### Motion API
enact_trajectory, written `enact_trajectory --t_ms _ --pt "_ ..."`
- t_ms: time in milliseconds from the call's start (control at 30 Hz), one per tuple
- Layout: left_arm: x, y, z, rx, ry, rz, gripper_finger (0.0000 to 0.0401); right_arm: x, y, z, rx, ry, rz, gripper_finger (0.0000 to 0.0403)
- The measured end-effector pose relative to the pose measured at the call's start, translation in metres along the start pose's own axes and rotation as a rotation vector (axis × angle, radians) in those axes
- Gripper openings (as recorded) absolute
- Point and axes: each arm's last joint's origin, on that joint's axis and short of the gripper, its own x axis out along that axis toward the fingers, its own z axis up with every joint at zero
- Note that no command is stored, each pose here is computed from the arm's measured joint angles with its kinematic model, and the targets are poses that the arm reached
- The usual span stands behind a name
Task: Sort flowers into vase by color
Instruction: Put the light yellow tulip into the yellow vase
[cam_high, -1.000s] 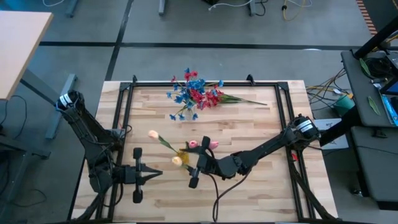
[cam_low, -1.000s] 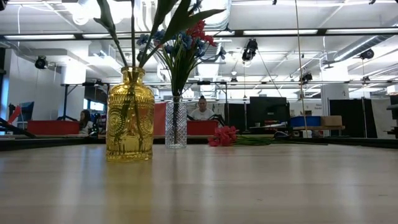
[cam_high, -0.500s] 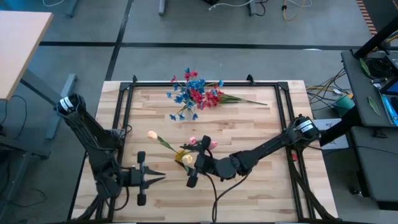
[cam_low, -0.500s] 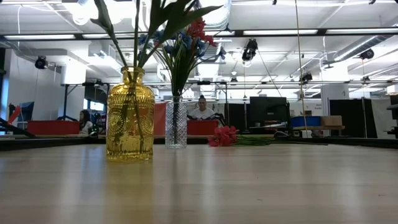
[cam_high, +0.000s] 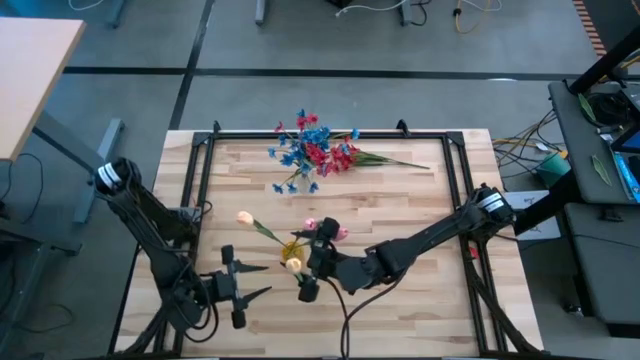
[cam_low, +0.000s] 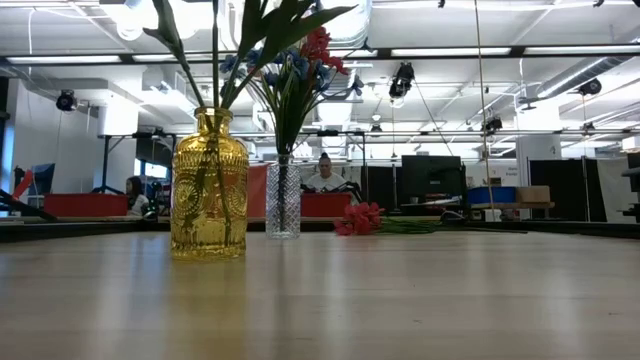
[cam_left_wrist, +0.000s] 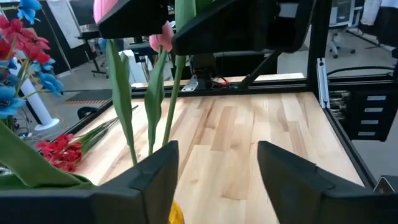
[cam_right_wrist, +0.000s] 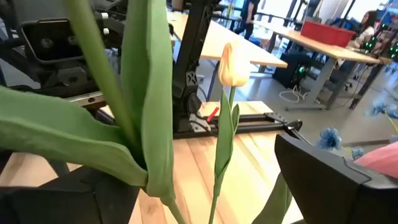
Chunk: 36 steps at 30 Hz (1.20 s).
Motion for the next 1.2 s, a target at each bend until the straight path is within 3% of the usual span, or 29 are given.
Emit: enact_trajectory --t_ms 200,367,500,700,933,1200 --pt "0.004 -0.004 -0.005 0.007 -0.002 0.022 0.0232 -0.001 -0.001 0.006 -0.004 0.006 0.0 0.0348" --pt "0.007 -0.008 -0.012 0.026 0.003 0.037 0.0231 -0.001 -0.001 0.011 -0.021 0.004 0.001 0.0325" --pt "0.009 -0.011 -0.017 0.026 0.007 0.045 0.0227 -0.002 0.0 0.013 -0.025 0.005 0.007 0.0272" --pt "0.012 -0.016 -0.028 -0.009 0.006 0.083 0.0228 -0.003 0.001 0.016 -0.021 -0.002 0.043 0.0153" --pt "0.014 -0.018 -0.035 -0.079 0.014 0.087 0.0258 -0.003 0.002 0.016 -0.051 -0.006 0.085 0.0029" --pt "0.019 -0.008 -0.048 -0.116 0.034 0.122 0.0303 -0.004 0.002 0.019 -0.054 -0.012 0.086 0.0013"
